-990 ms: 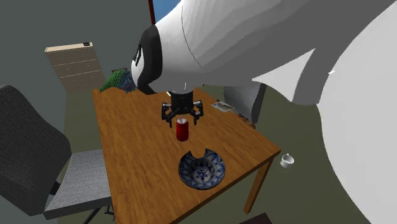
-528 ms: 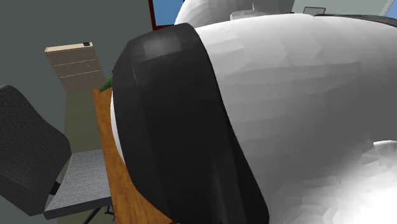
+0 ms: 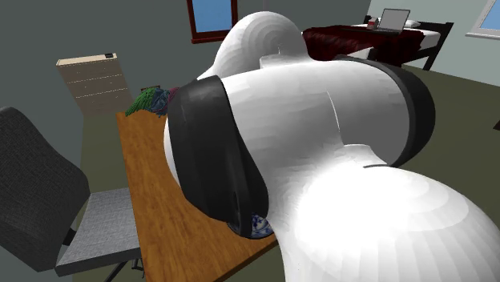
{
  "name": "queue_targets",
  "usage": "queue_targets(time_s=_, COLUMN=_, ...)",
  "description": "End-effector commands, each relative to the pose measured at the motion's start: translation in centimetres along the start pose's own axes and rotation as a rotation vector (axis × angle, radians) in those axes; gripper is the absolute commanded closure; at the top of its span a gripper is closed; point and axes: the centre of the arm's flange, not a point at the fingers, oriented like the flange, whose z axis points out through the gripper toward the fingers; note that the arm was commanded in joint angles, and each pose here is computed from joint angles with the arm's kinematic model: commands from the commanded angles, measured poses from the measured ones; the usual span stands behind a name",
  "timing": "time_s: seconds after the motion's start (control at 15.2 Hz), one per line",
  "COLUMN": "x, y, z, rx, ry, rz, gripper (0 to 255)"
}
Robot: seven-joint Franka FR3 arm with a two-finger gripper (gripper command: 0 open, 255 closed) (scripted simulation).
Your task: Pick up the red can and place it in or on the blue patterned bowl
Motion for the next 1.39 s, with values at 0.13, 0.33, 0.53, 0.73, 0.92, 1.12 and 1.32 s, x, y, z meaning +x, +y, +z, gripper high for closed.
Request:
queue_targets(time_s=0.13, x=0.0, y=0.0, z=2.5, rx=0.000, ry=0.000, rz=0.000, gripper=0)
queue_targets(time_s=0.33, x=0.0, y=0.0, z=2.5, rx=0.000, ry=0.000, rz=0.000, gripper=0)
queue_targets(time_s=0.53, x=0.0, y=0.0, z=2.5, rx=0.000, ry=0.000, rz=0.000, gripper=0)
queue_targets(time_s=0.73, x=0.0, y=0.0, z=2.5, rx=0.000, ry=0.000, rz=0.000, gripper=255)
queue_targets(time_s=0.92, x=0.0, y=0.0, z=2.5, rx=0.000, ry=0.000, rz=0.000, gripper=255)
queue_targets(time_s=1.12, x=0.1, y=0.0, z=2.5, rx=0.000, ry=0.000, rz=0.000, gripper=255)
queue_targets(time_s=1.32, x=0.0, y=0.0, z=2.5, rx=0.000, ry=0.000, rz=0.000, gripper=255)
